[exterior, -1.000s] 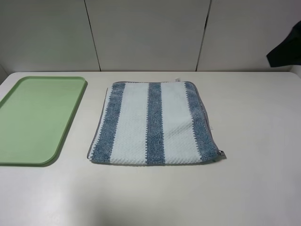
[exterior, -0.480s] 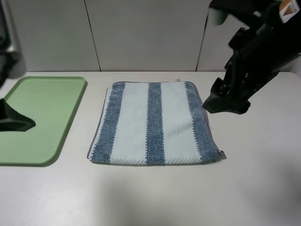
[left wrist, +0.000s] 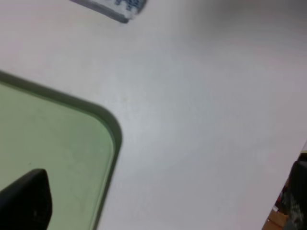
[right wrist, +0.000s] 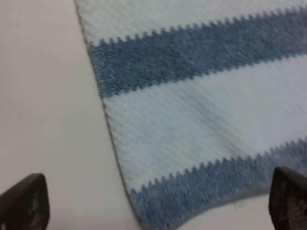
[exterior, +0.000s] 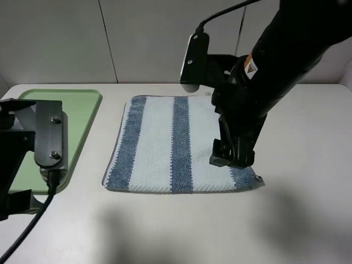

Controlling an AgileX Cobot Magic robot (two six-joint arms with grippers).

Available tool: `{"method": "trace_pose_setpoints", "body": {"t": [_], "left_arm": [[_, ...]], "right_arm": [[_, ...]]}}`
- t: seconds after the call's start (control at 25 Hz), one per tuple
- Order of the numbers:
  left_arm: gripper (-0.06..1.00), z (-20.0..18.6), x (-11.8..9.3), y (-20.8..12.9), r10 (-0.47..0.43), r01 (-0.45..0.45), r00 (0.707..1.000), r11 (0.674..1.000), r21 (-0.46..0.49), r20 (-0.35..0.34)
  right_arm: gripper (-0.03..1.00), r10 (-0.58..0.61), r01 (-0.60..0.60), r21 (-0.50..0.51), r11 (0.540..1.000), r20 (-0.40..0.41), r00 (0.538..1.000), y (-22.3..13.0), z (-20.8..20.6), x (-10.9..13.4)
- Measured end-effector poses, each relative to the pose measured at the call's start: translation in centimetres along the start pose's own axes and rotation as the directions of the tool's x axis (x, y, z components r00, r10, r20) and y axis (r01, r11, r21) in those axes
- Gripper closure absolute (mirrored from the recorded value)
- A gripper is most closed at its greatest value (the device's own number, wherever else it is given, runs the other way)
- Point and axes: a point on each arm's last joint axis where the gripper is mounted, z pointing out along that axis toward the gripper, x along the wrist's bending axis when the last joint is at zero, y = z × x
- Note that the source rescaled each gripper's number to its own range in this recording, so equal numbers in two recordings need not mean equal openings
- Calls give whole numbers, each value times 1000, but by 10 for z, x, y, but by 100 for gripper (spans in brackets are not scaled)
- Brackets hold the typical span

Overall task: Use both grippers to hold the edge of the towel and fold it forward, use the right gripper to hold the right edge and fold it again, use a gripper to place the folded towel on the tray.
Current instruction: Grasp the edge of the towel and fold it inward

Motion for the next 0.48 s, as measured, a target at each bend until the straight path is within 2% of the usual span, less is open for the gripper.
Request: {"method": "trace_pose_setpoints", "body": {"t": [0.28, 0.48], "left_arm": [[-3, 23, 6, 15, 139, -140, 990, 990, 16, 19], [-2, 41, 11, 23, 191, -192, 981, 981, 39, 25]], "right_arm": [[-3, -101, 101, 14, 995, -27, 995, 7, 30, -1], [-3, -162, 163, 18, 987, -19, 987, 9, 42, -3]]}}
